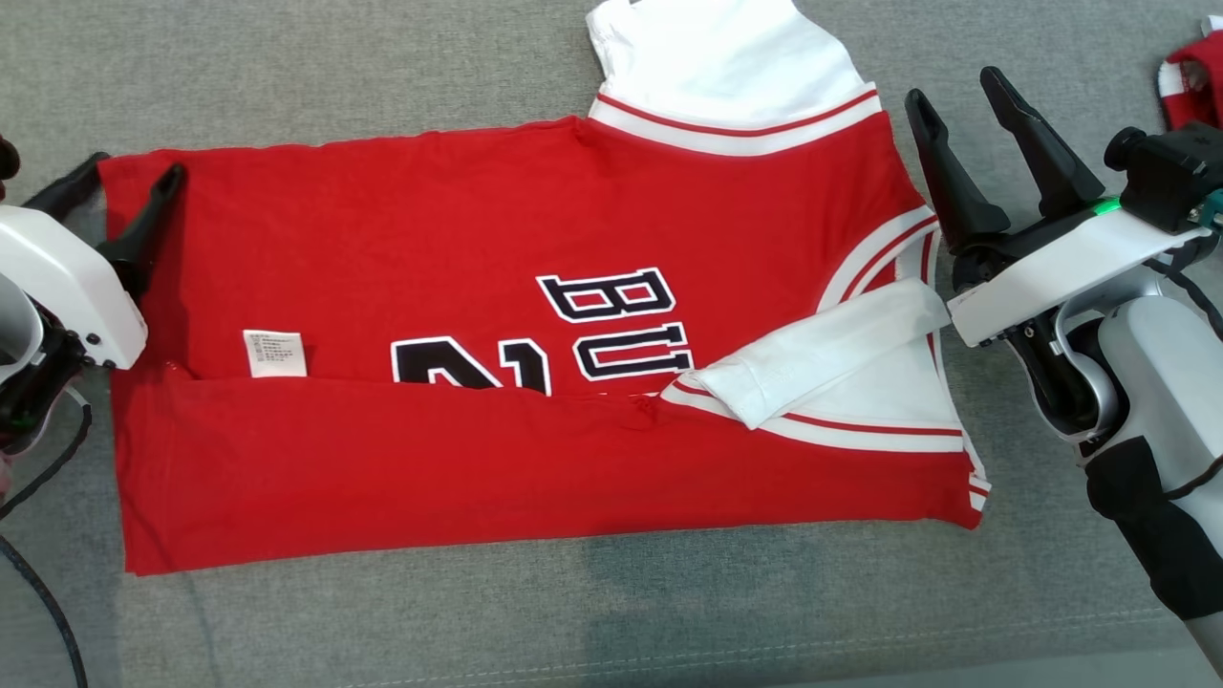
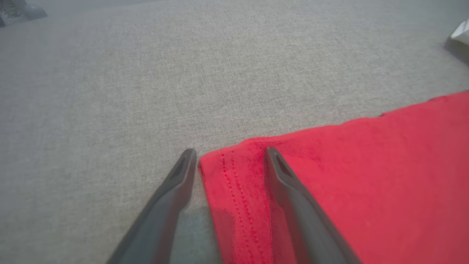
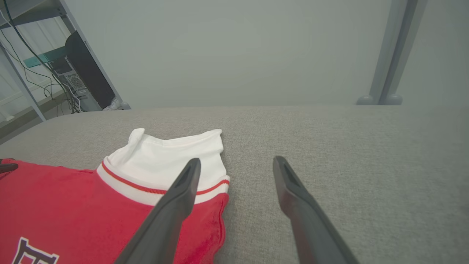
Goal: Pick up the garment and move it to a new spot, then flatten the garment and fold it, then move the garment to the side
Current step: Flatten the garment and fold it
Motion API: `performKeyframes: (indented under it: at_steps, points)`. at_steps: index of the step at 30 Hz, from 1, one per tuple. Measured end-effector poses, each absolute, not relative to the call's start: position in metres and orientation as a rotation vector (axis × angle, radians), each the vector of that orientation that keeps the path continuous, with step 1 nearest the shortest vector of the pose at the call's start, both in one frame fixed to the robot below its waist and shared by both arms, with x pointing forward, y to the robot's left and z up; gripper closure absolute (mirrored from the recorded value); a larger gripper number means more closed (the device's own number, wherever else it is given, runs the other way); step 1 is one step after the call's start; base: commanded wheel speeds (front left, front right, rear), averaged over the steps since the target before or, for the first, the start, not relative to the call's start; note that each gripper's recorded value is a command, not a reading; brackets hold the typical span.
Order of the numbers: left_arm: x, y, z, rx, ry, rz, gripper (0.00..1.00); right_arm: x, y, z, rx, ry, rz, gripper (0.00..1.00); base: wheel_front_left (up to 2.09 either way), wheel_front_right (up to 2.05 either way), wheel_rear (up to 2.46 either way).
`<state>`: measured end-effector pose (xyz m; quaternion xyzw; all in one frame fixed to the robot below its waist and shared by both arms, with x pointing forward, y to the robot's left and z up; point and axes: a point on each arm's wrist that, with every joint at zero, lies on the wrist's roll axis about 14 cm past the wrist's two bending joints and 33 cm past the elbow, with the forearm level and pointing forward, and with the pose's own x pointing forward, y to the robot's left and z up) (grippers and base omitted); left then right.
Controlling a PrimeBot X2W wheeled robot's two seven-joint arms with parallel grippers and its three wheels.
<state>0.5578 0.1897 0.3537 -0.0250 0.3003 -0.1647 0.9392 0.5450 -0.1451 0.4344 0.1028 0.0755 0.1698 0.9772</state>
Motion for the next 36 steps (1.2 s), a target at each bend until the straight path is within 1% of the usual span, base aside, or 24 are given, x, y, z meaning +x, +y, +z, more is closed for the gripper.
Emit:
performKeyframes:
  at_steps: [2,4,5,6,7,8,12,13,14,18,21,24,31,36]
  points:
    - [0.553,0.186,0.355,-0.068,0.623,-0.356,0.06,0.546,-0.143,0.435,0.209,0.149,0.348,0.00,0.00,0.00,0.00]
    - [0.550,0.185,0.358,-0.094,0.629,-0.358,0.17,0.547,-0.140,0.435,0.210,0.147,0.355,0.00,0.00,0.00,0.00]
    - [0.549,0.186,0.359,-0.101,0.630,-0.359,0.19,0.547,-0.138,0.436,0.211,0.146,0.358,0.00,0.00,0.00,0.00]
    - [0.548,0.186,0.360,-0.106,0.628,-0.360,0.25,0.548,-0.137,0.436,0.211,0.146,0.362,0.00,0.00,0.00,0.00]
    - [0.548,0.186,0.361,-0.112,0.620,-0.361,0.35,0.548,-0.135,0.436,0.212,0.145,0.366,0.00,0.00,0.00,0.00]
    - [0.547,0.186,0.362,-0.111,0.605,-0.366,0.51,0.549,-0.132,0.434,0.210,0.149,0.375,0.00,0.00,0.00,0.00]
    - [0.544,0.184,0.362,-0.136,0.603,-0.370,0.71,0.551,-0.127,0.430,0.201,0.162,0.390,0.00,0.00,0.00,0.00]
    - [0.543,0.183,0.362,-0.137,0.598,-0.375,0.84,0.552,-0.126,0.429,0.199,0.166,0.395,0.00,0.00,0.00,0.00]
    - [0.543,0.182,0.363,-0.138,0.587,-0.378,0.89,0.553,-0.125,0.428,0.192,0.168,0.402,0.00,0.00,0.00,0.00]
    - [0.552,0.182,0.376,-0.128,0.500,-0.384,1.00,0.566,-0.125,0.430,0.164,0.164,0.412,0.00,0.00,0.00,0.00]
    - [0.554,0.182,0.381,-0.103,0.475,-0.396,1.00,0.579,-0.125,0.433,0.131,0.161,0.422,0.00,0.00,0.00,0.00]
    - [0.545,0.177,0.372,-0.100,0.504,-0.409,1.00,0.592,-0.116,0.434,0.107,0.173,0.447,0.00,0.00,0.00,0.00]
    - [0.546,0.170,0.374,-0.093,0.479,-0.427,1.00,0.621,-0.102,0.426,0.105,0.228,0.461,0.00,0.00,0.00,0.00]
    - [0.538,0.167,0.368,-0.083,0.489,-0.444,1.00,0.627,-0.085,0.401,0.102,0.330,0.491,0.00,0.00,0.00,0.00]
